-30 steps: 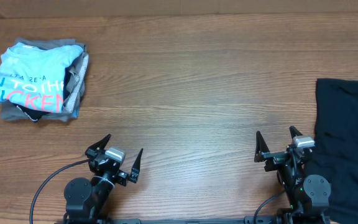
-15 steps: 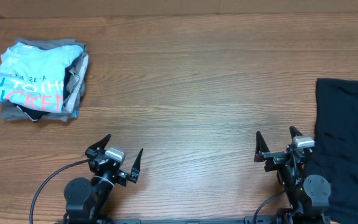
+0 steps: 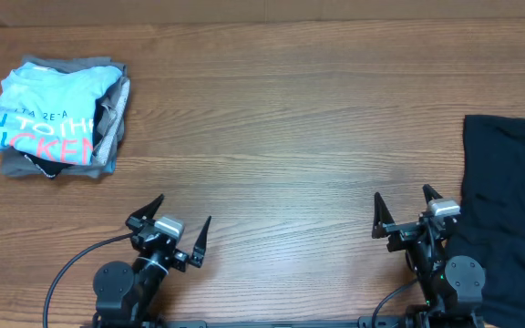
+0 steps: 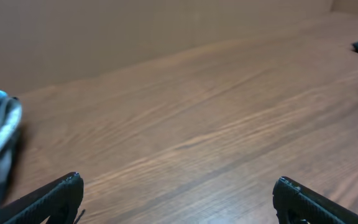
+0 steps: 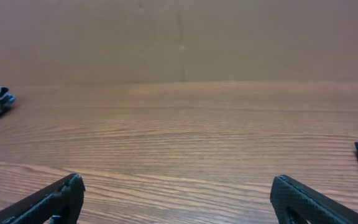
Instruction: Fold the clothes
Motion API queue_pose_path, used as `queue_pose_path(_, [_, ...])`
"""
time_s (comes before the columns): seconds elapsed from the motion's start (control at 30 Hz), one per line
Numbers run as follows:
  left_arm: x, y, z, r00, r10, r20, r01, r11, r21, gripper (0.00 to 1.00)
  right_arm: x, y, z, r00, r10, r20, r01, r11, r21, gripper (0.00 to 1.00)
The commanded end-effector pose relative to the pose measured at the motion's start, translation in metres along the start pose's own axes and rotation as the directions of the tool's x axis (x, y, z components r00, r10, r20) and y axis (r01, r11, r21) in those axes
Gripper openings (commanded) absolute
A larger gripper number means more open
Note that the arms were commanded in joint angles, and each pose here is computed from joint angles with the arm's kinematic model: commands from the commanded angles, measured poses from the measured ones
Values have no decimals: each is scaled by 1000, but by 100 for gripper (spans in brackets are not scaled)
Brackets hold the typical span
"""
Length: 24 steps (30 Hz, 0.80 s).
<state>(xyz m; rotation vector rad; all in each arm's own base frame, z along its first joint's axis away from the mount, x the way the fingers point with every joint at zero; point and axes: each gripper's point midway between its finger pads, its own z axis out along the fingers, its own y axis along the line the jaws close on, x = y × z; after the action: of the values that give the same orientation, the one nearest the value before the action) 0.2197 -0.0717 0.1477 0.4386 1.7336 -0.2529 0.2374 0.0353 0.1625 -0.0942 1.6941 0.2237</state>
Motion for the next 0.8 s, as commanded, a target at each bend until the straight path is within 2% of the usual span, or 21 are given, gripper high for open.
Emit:
queue_pose_path(0.0, [1,-19,-1,1000,-19,5,18,994,106,100,-2,7,-1,1000,-3,12,3,999,-43,100])
queue_pose_path(0.17, [-2,-29,-2,1000,-23,16,21,986,164,100,-2,32,-4,996,86,-9,-86,979,-184,100])
queue_pose_path(0.27, [-27,-38,-11,996,-48,71,31,975,220,100,-15,52,-10,992,124,8,-116,947,-301,100])
queue_pose_path(0.3, [-66,-31,-25,988,-11,154,-15,986,166,100,-46,67,-23,984,169,54,-136,913,-385,100])
queue_pose_path(0.33, [-90,-21,-36,980,12,201,-32,995,96,100,-58,70,-28,984,164,74,-122,910,-396,100])
queue_pose_path(0.47, [-135,-9,-58,967,60,249,-61,998,-4,100,-98,67,-43,980,164,112,-116,930,-349,100])
queue_pose_path(0.53, [-146,-7,-61,976,68,209,-67,998,-8,100,-111,63,-46,981,173,89,-139,942,-306,100])
queue_pose_path(0.57, [-152,-2,-59,988,43,149,-42,999,-13,100,-119,61,-46,983,175,52,-153,946,-284,100])
queue_pose_path(0.6, [-157,6,-52,998,7,58,-5,1000,-23,100,-122,57,-41,980,194,-36,-197,951,-238,100])
queue_pose_path(0.67, [-161,11,-44,999,-36,-40,35,999,-17,100,-121,50,-33,964,222,-148,-246,954,-172,100])
queue_pose_path(0.77, [-174,20,-30,971,-101,-215,101,995,-12,100,-115,33,-15,891,277,-359,-302,953,-14,100])
